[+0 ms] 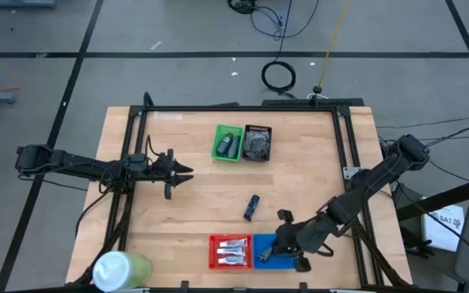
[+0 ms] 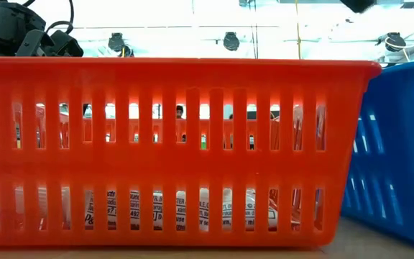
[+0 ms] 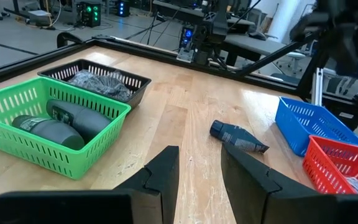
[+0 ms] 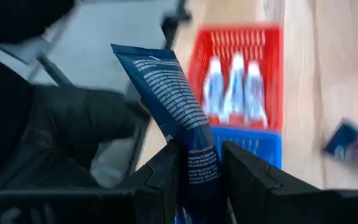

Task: Pick & Place Travel size toiletries
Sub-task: Put the right shave cream into the blue bin

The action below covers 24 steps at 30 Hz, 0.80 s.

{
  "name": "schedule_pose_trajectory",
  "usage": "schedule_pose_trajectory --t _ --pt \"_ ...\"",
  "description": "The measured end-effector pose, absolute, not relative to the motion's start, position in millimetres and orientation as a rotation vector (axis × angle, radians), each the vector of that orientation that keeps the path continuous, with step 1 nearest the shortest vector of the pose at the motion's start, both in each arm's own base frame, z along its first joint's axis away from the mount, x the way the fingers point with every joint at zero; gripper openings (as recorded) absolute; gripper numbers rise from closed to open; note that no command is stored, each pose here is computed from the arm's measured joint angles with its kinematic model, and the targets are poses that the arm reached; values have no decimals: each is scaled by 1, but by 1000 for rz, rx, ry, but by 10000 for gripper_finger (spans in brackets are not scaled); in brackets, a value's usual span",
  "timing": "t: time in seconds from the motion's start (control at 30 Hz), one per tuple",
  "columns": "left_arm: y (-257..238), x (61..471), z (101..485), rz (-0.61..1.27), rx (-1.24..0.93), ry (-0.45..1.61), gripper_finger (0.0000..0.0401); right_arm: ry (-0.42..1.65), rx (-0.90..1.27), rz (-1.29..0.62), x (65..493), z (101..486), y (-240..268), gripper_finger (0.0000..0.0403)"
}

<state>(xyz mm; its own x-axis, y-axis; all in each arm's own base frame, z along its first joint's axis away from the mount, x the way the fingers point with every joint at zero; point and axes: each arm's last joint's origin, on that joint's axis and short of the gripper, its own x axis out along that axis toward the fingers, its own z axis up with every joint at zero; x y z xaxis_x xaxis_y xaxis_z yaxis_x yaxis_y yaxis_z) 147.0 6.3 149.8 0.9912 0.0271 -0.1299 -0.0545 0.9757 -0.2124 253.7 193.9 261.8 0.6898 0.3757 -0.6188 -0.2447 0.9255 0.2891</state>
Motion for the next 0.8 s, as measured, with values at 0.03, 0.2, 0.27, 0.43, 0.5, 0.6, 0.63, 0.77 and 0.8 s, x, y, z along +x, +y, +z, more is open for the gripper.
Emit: schedule_pose_trajectory --t 0.03,0.2,0.27,0.43,0.5,0.6,0.63,0.77,0.8 --pt "6 147 150 41 -218 127 115 763 195 336 254 258 196 100" --pt "6 147 150 41 -218 127 115 897 236 261 253 240 199 100" --pt "6 147 150 41 -218 127 115 920 250 236 253 235 200 100" --pt "6 147 150 41 -219 127 115 961 273 206 254 225 205 100" --pt "6 147 150 41 -219 127 115 982 264 196 256 217 207 100" --pt "6 147 150 41 -219 127 115 1023 241 177 260 202 210 100" --pt "6 147 150 41 -219 127 115 1033 235 172 261 198 211 100" --pt "6 147 150 41 -220 127 115 1076 227 175 263 187 213 100" --pt "6 147 150 41 -220 127 115 1079 226 174 264 186 213 100"
